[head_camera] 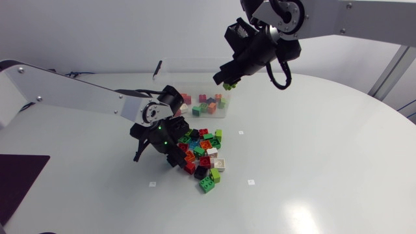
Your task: Place the duplo bricks in the container
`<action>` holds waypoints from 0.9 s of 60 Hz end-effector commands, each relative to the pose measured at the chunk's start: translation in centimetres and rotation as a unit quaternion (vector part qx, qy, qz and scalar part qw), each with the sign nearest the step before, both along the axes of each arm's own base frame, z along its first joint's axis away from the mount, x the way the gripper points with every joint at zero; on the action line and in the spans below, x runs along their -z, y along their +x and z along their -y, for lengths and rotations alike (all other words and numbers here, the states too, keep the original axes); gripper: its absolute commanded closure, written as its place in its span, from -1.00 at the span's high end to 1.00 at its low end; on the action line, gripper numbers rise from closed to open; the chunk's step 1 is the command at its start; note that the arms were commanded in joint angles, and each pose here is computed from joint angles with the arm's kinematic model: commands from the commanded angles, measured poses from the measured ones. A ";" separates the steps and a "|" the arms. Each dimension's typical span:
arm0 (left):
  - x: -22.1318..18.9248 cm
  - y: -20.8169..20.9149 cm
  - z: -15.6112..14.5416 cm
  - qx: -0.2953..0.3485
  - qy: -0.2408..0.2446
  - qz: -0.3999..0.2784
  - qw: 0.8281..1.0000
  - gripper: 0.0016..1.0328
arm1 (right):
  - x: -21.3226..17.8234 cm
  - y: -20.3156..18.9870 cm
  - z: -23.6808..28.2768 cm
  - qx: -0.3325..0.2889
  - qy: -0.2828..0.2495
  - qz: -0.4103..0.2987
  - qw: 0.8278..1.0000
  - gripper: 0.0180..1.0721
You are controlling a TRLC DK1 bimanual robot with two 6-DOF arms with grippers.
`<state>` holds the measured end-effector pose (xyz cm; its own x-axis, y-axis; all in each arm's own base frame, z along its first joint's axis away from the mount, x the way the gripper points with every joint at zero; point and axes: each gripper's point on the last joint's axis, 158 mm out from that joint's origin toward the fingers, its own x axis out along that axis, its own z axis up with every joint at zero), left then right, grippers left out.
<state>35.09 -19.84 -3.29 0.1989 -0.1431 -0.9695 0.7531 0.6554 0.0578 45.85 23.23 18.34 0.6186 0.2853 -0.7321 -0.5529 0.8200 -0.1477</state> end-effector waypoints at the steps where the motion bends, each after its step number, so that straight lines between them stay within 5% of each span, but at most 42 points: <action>1: 0.0 0.4 0.2 -0.013 -0.002 0.000 1.000 -0.18 | 0.4 0.9 -0.5 0.005 0.004 -0.006 1.000 -0.41; 26: -1.7 -0.5 -1.2 -0.010 -0.001 0.007 1.000 -0.16 | 0.4 4.0 -1.5 0.009 0.015 0.005 1.000 -0.41; 28: -2.1 -0.6 -1.2 -0.004 0.000 0.011 1.000 -0.05 | 0.4 4.1 -1.5 0.010 0.016 0.006 1.000 -0.41; 33: -3.2 -0.6 -1.9 0.014 0.001 0.025 1.000 0.58 | 0.3 4.1 -1.6 0.008 0.016 0.006 1.000 -0.41; 38: -3.9 -0.9 -2.8 0.051 0.012 0.030 0.998 0.88 | 0.2 4.1 -1.7 0.006 0.017 0.007 1.000 -0.41; 54: -3.0 -1.4 -4.8 0.178 0.049 0.017 0.983 0.89 | -0.4 3.9 -2.5 -0.010 0.018 0.014 1.000 -0.41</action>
